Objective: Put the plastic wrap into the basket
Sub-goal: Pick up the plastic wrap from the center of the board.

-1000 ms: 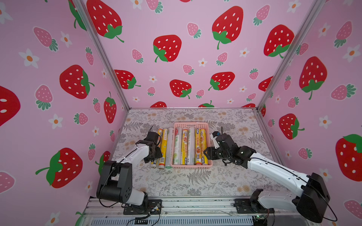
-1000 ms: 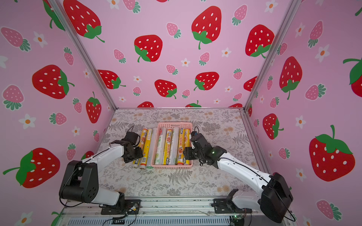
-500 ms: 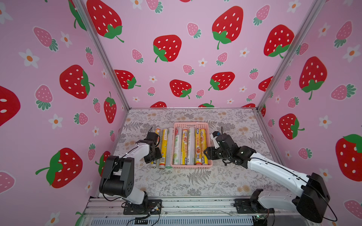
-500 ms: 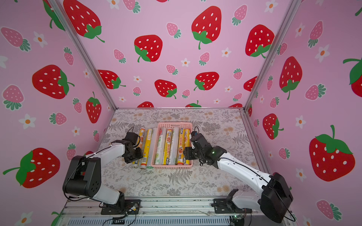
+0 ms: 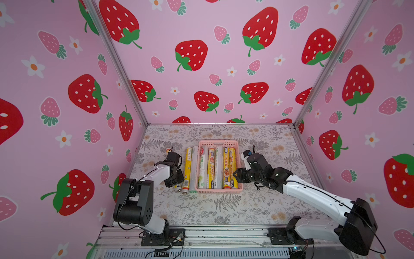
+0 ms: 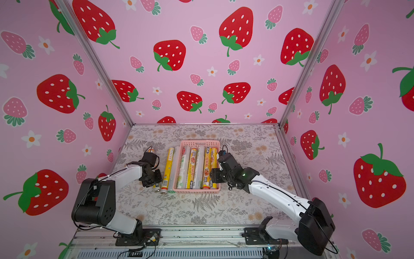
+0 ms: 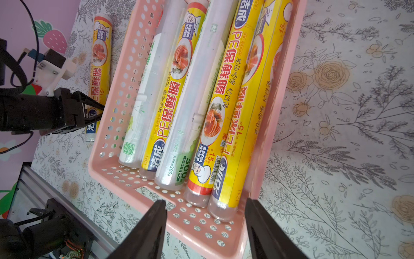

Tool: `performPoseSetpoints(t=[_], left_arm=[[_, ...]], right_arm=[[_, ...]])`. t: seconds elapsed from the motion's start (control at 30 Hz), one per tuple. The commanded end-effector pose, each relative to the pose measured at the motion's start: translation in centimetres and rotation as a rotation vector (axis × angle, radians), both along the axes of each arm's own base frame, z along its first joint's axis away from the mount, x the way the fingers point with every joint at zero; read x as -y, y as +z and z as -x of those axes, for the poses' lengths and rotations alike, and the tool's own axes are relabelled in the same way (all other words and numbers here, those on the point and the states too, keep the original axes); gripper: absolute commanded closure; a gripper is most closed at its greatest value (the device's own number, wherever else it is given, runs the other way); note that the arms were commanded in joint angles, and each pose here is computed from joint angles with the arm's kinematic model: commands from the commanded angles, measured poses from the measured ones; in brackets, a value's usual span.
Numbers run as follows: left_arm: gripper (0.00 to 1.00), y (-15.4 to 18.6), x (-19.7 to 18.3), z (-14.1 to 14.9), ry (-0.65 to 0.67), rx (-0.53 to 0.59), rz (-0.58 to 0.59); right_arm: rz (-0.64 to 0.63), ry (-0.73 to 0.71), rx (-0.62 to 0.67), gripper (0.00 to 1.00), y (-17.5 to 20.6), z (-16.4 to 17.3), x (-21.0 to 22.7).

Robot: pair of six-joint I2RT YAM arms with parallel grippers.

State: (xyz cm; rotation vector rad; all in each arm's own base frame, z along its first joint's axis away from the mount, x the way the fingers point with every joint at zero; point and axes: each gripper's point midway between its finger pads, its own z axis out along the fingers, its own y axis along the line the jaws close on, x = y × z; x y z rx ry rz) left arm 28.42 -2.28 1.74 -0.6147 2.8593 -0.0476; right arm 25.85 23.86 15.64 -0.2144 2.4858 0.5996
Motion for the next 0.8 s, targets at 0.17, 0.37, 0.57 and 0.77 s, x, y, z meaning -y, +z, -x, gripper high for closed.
performPoseSetpoints(t=[0.17, 0.37, 0.57, 0.77], left_arm=[[0.62, 2.1, 0.0, 1.1, 0.028, 0.026, 0.02], [0.62, 5.1, -0.1, 1.1, 0.047, 0.102, 0.031], [0.62, 8.9, 0.8, 1.3, 0.036, 0.182, 0.074], [0.62, 13.9, 4.3, 1.0, -0.061, 0.265, 0.121]], right_arm=[[-0.022, -0.004, 0.034, 0.4, 1.4, 0.1, 0.1], [-0.051, 0.0, 0.046, 0.4, 2.3, 0.2, -0.1], [-0.082, -0.002, 0.069, 0.39, 3.8, 0.0, -0.2], [-0.118, -0.015, 0.117, 0.38, 6.4, -1.0, 0.1]])
